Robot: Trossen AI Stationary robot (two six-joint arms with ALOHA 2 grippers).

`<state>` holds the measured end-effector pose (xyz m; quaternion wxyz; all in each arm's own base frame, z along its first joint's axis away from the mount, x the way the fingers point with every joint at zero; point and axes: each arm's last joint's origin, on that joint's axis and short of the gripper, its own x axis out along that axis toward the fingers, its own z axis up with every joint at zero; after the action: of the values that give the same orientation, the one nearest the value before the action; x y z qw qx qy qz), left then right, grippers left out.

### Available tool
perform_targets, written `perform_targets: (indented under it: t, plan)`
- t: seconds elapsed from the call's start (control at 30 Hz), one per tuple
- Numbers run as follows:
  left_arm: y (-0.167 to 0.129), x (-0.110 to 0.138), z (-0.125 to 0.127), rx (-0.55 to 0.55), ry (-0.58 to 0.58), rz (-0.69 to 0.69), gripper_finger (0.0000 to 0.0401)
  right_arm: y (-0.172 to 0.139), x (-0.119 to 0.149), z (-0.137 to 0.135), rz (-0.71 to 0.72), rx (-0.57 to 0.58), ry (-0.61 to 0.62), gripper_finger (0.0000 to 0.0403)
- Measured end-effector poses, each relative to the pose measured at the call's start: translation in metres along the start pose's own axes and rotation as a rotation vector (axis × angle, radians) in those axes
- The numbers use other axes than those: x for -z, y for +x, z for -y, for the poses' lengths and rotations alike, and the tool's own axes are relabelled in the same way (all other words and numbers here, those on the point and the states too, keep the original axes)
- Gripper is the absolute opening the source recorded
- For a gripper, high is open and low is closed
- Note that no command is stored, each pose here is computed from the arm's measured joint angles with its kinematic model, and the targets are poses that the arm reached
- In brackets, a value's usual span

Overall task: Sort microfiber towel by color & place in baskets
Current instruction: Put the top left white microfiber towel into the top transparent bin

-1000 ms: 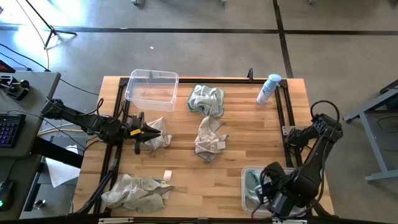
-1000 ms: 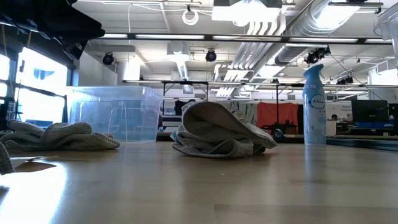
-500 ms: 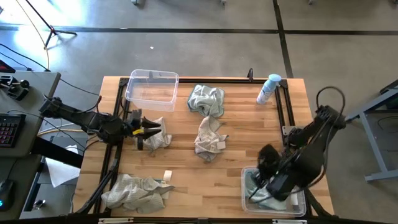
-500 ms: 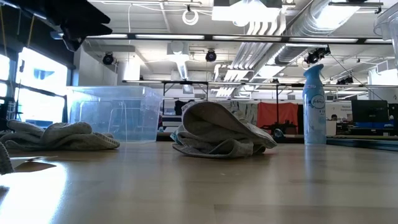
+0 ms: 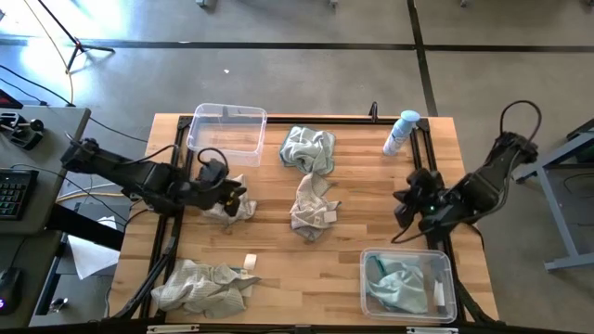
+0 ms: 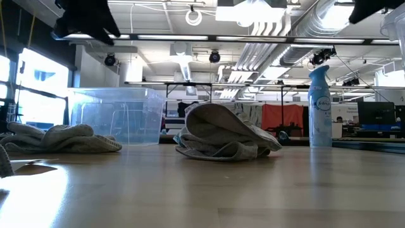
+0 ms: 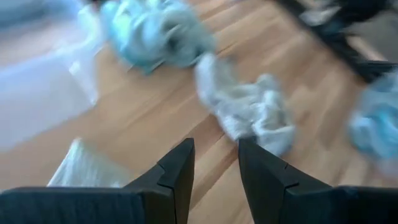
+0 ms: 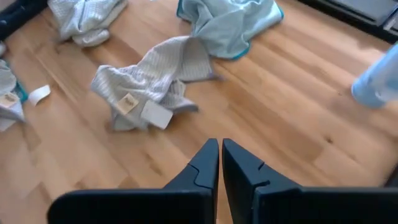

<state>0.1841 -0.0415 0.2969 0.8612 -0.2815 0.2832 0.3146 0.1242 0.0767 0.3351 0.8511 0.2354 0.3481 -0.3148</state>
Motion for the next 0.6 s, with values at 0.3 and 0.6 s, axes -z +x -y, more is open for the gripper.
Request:
perform_targets:
  t: [0.3,0.6]
  plan:
    - [0.035,0.01,-0.017,-0.43,-0.257,-0.323,0.0113,0.032,0.017,0.029,0.085,-0.078,-0.039,0.0016]
    - [0.08,0.012,-0.021,-0.61,-0.363,-0.484,0.0113,0.047,0.035,0.053,0.099,-0.144,-0.06,0.0016]
